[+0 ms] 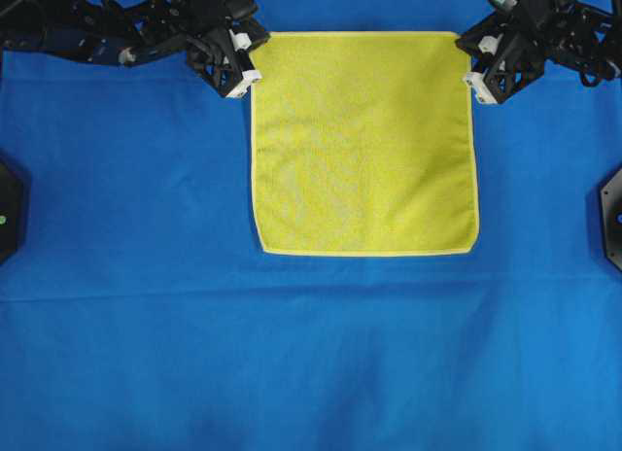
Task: Fold the yellow towel.
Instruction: 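Lift the far corners and fold them toward the near edge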
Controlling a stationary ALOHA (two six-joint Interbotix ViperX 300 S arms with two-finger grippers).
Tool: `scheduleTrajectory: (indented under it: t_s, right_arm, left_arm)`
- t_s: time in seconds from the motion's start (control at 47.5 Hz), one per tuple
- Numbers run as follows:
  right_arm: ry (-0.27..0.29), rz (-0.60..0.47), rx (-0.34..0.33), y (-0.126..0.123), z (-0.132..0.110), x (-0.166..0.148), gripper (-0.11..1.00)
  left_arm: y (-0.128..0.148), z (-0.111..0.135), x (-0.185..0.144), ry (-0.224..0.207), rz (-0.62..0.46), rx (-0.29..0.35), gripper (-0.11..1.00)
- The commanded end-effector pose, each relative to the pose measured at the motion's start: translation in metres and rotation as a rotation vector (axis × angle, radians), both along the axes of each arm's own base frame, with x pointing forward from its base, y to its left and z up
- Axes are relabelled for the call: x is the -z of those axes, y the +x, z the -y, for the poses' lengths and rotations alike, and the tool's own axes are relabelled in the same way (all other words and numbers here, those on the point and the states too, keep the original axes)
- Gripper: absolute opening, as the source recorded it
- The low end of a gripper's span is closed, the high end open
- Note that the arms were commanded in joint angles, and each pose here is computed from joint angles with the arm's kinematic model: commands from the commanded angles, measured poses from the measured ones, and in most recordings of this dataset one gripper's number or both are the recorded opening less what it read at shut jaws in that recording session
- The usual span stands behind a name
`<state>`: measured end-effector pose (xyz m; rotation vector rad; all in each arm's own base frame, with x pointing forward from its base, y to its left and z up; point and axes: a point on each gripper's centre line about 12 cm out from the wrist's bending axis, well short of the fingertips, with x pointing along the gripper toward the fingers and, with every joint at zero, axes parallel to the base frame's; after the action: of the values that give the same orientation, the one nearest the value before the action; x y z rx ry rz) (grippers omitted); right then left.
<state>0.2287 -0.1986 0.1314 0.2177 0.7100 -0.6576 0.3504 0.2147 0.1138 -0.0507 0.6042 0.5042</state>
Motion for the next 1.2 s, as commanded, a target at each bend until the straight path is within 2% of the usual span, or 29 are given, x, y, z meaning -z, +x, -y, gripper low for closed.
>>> scheduleTrajectory:
  t_s: [0.0,0.126,0.273,0.379,0.463,0.757,0.925,1.178]
  right_arm:
    - [-0.009,0.027,0.003,0.001,-0.002,-0.008,0.02]
    - [0.009,0.026,-0.019,-0.001,-0.018,-0.01,0.02]
    - [0.058,0.019,-0.069,-0.001,-0.049,-0.014,0.02]
    - [0.106,0.019,-0.12,-0.002,-0.076,-0.017,0.02]
    - [0.148,0.018,-0.155,-0.002,-0.097,-0.018,0.02]
    - [0.334,-0.019,-0.253,0.0,-0.166,-0.009,0.02]
    - [0.405,-0.032,-0.278,0.003,-0.191,-0.005,0.02]
    - [0.423,-0.062,-0.3,0.005,-0.202,-0.002,0.02]
  left_arm:
    - [0.004,0.003,-0.018,0.029,0.036,0.015,0.02]
    - [0.009,0.02,-0.026,0.044,0.036,0.065,0.02]
    - [0.015,0.065,-0.037,0.043,0.011,0.184,0.02]
    - [0.014,0.097,-0.041,0.021,-0.015,0.259,0.02]
    - [0.011,0.124,-0.038,-0.015,-0.027,0.305,0.02]
    - [0.012,0.203,-0.028,-0.072,-0.052,0.481,0.02]
    - [0.013,0.227,-0.025,-0.107,-0.053,0.521,0.02]
    - [0.015,0.236,-0.021,-0.114,-0.057,0.541,0.02]
